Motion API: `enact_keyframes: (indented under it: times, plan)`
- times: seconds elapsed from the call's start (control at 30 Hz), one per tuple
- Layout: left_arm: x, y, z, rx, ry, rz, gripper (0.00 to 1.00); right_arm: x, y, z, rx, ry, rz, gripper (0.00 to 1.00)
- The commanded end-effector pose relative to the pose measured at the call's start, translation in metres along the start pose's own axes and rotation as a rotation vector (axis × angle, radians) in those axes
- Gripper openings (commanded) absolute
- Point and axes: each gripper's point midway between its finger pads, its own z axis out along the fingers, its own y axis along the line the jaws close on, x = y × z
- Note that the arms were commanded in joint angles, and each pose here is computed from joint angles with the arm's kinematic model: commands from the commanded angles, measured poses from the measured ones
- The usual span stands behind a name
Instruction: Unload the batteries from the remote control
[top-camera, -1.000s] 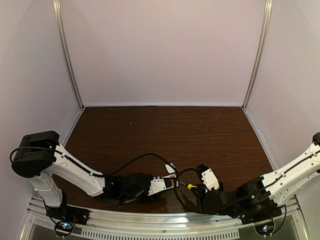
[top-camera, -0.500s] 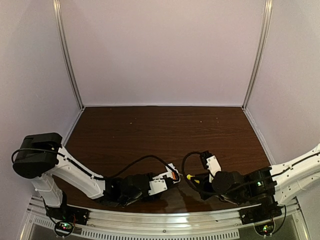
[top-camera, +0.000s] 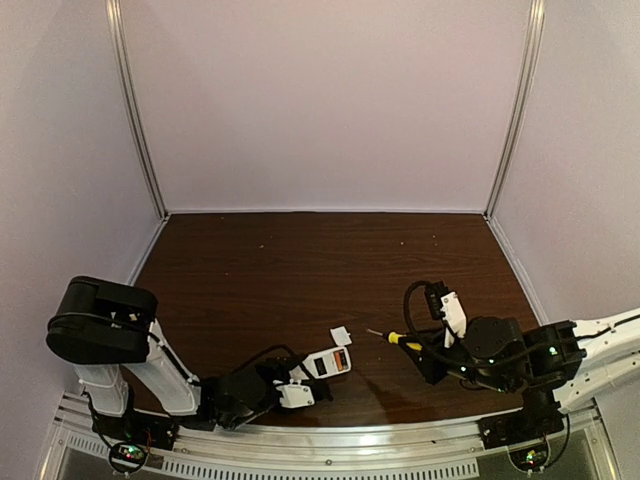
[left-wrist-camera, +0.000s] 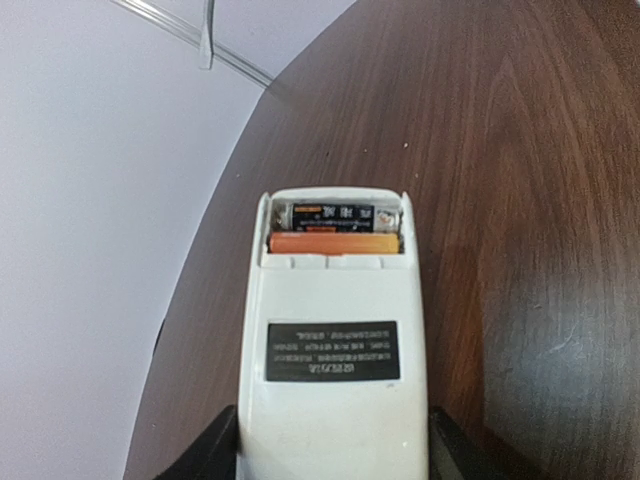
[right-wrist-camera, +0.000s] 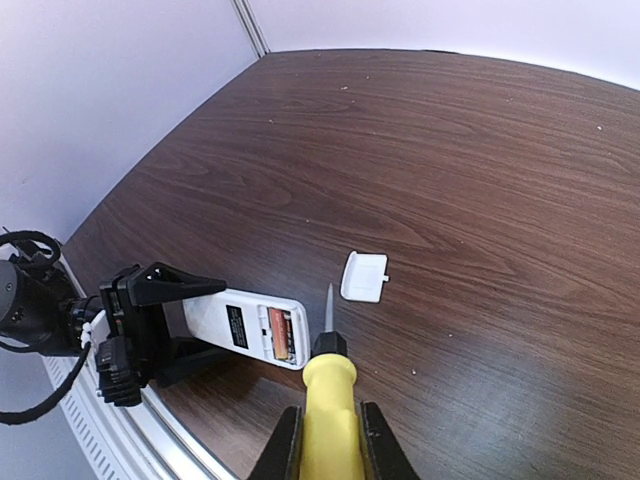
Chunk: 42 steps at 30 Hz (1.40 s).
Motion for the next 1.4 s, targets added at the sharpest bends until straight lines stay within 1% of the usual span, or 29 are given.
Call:
enact_keyframes:
  times: [0.0,0.03,0.1,0.23,0.3,0.4,0.5,0.73,0.87,1.03,1.23,1.37]
  plan:
    - [-0.033,0.041,-0.011,-0.187,-0.121,-0.044,0.0,0.003,-0.008,-0.008,0.006,0.026,-0.025,0.0]
    - [-0.032,0.041,-0.011,-0.189,-0.104,-0.036,0.0,0.004,-0.007,-0.008,-0.003,0.027,-0.021,0.0]
    - [-0.032,0.03,-0.009,-0.129,-0.092,-0.008,0.0,0.004,-0.005,-0.008,-0.013,0.028,-0.02,0.0]
    - [-0.039,0.003,-0.012,0.077,-0.099,0.008,0.0,0.006,0.0,-0.003,-0.012,0.045,-0.044,0.0]
    - [-0.045,-0.003,-0.017,0.148,-0.109,-0.006,0.0,0.007,0.004,0.001,-0.014,0.059,-0.059,0.0]
    - [-0.048,-0.006,-0.02,0.202,-0.101,-0.029,0.0,0.009,0.012,0.003,-0.042,0.075,-0.07,0.0]
    - [-0.045,-0.005,-0.017,0.24,-0.058,-0.076,0.0,0.012,0.019,0.004,-0.074,0.09,-0.072,0.0]
    - [-0.03,0.007,-0.01,0.238,0.005,-0.159,0.0,0.011,0.022,0.0,-0.097,0.094,-0.057,0.0]
    - [-0.028,0.008,-0.009,0.294,0.003,-0.223,0.0,0.011,0.022,0.0,-0.081,0.101,-0.044,0.0]
    - [-0.028,0.006,-0.009,0.331,-0.001,-0.24,0.0,0.019,0.026,0.009,-0.066,0.124,-0.044,0.0]
    - [-0.026,0.004,-0.005,0.326,0.005,-0.244,0.0,0.031,0.026,0.022,-0.034,0.148,-0.053,0.0]
    - [-0.02,0.002,0.001,0.311,0.038,-0.233,0.0,0.034,0.028,0.025,-0.035,0.157,-0.05,0.0]
